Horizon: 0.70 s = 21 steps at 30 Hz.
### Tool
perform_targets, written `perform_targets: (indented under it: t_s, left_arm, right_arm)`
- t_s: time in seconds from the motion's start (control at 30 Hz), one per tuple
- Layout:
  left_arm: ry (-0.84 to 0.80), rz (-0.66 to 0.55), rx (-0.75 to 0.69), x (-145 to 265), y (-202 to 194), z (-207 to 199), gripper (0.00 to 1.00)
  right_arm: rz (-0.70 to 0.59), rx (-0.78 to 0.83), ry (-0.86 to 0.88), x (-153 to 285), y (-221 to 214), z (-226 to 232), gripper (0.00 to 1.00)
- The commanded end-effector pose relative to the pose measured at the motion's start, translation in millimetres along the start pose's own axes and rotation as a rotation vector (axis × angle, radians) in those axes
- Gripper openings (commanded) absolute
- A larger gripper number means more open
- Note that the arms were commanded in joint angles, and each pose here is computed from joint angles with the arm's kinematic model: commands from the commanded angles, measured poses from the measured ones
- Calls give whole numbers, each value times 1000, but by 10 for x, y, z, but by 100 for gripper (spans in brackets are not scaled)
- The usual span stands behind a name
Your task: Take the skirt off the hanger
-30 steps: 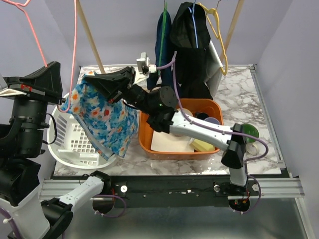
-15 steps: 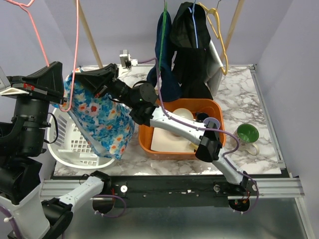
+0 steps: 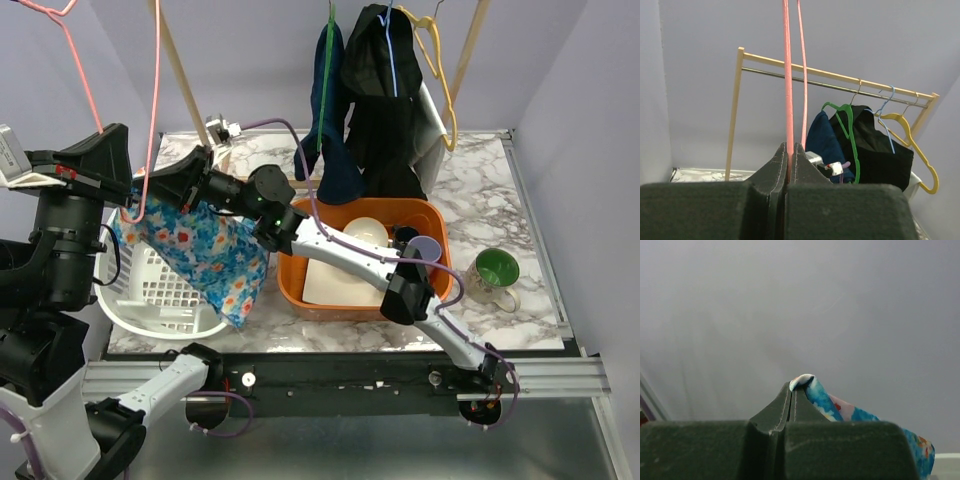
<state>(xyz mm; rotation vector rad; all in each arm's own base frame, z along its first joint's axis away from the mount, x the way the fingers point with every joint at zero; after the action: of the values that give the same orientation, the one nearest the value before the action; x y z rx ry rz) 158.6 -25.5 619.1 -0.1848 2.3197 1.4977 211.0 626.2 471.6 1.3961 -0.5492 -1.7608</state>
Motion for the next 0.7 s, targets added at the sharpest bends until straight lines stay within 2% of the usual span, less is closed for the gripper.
perform_targets:
  t_s: [0.0,0.03,0.07,0.17,0.23,0.33,0.4,0.57,0.63,0.67]
  left_arm:
    - [31,-50,-20,23,114,61,0]
    - [36,-50,-22,25,110,72,0]
    - [37,-48,-23,22,104,75,0]
    - [58,-41,-39,-8,58,117,0]
    - [69,-38,-48,-20,39,139,0]
    - [69,-40,-47,-25,58,132,0]
    - [73,-36,-50,-41,50,136,0]
    - [111,-14,-77,-100,-91,219,0]
    - [137,9,-90,-151,-202,272,0]
    - [150,46,-103,-209,-352,303,0]
  right_arm:
    - [194,-114,24,166,-553,-52,14]
    - [239,-106,33,200,-623,-39,31]
    - [323,-80,-8,276,-766,-131,64]
    - [436,-1,-128,443,-715,-288,91]
    - [442,51,-161,511,-432,-287,95]
    - [496,140,-215,677,-228,-317,96]
    - [577,174,-275,888,-278,-398,95]
    - [727,182,-404,1519,-387,-393,85]
    - [742,177,-421,1654,-387,-356,81]
    - [747,179,-425,1703,-384,-341,76]
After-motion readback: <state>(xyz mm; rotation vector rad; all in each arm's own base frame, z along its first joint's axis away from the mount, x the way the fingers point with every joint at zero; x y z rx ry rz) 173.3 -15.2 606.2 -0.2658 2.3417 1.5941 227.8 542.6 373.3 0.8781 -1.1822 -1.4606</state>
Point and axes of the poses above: each gripper's point midway between its finger pads, its own x axis back along the fingers, its own z axis along the line the jaws close on, y = z × x, the point moved 1 cm from there along x, back along the fingers, and after that the axes turned 6 degrees about x, right-handed, at the moved point
